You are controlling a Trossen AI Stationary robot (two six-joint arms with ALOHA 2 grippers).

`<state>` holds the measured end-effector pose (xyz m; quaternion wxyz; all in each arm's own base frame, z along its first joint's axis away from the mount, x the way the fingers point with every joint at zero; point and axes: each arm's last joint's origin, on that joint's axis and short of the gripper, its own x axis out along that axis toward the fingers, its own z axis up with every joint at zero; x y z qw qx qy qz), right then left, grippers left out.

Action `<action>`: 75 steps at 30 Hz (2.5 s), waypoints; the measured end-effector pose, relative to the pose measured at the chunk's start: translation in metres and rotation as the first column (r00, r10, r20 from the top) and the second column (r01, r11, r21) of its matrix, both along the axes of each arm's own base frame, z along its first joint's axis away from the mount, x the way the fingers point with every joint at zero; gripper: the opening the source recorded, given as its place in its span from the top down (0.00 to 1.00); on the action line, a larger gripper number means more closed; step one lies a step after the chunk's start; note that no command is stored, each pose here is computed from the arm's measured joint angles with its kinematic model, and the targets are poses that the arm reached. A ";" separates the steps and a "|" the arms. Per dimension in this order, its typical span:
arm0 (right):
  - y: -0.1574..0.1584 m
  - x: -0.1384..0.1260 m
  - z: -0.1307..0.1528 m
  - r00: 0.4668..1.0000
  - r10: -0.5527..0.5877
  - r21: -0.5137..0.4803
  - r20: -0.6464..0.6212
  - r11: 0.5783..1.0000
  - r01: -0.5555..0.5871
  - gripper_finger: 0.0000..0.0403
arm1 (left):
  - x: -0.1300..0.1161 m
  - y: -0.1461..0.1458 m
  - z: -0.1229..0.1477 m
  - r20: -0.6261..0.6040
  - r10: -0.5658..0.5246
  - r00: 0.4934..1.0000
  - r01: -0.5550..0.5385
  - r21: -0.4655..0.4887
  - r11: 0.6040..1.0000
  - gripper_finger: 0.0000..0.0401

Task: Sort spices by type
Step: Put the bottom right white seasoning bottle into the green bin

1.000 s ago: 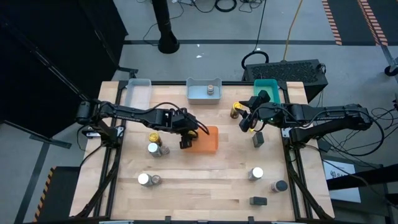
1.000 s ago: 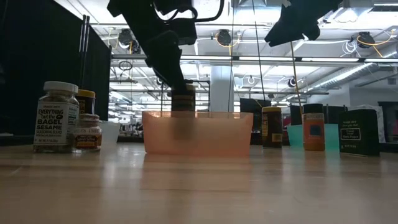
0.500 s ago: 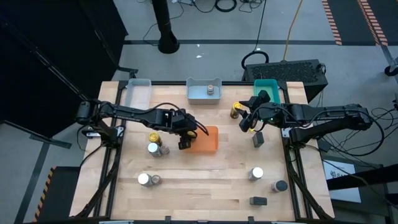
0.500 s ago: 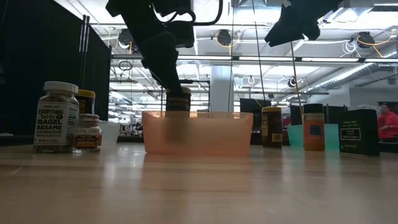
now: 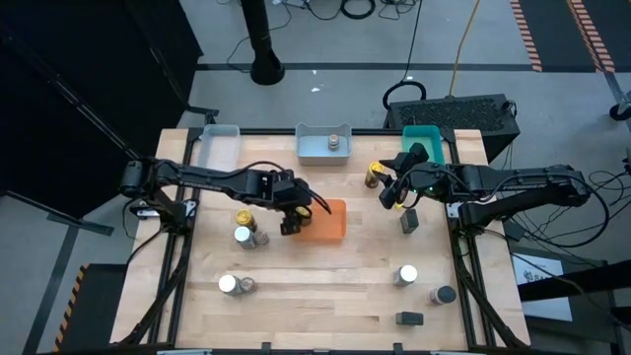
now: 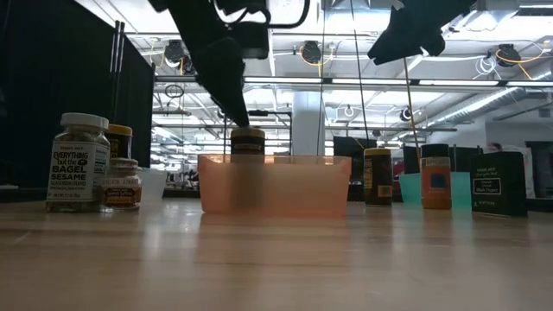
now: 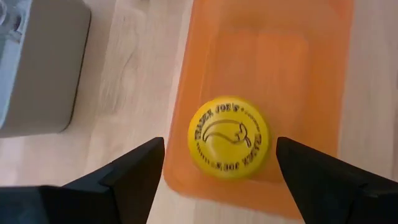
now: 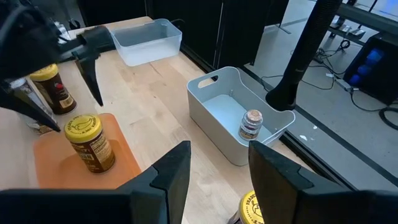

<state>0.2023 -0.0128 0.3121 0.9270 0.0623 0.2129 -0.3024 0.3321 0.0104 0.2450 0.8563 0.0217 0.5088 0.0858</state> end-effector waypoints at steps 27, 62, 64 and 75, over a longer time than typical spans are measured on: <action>0.075 0.045 0.056 0.874 0.089 0.774 -0.477 0.514 0.370 0.64 | -0.101 -0.012 0.072 0.557 -0.233 0.797 0.064 0.306 0.950 0.21; 0.133 -0.022 -0.010 0.758 -0.093 0.717 -0.645 0.268 0.643 0.44 | -0.126 -0.010 0.079 0.629 -0.193 0.753 0.011 0.282 0.959 0.21; 0.131 -0.024 -0.026 0.764 -0.104 0.731 -0.637 0.234 0.641 0.44 | -0.126 -0.010 0.079 0.630 -0.194 0.752 0.011 0.283 0.959 0.21; 0.134 -0.011 -0.064 0.782 -0.099 0.778 -0.615 0.087 0.622 0.31 | -0.125 -0.010 0.083 0.634 -0.253 0.731 0.022 0.349 0.937 0.21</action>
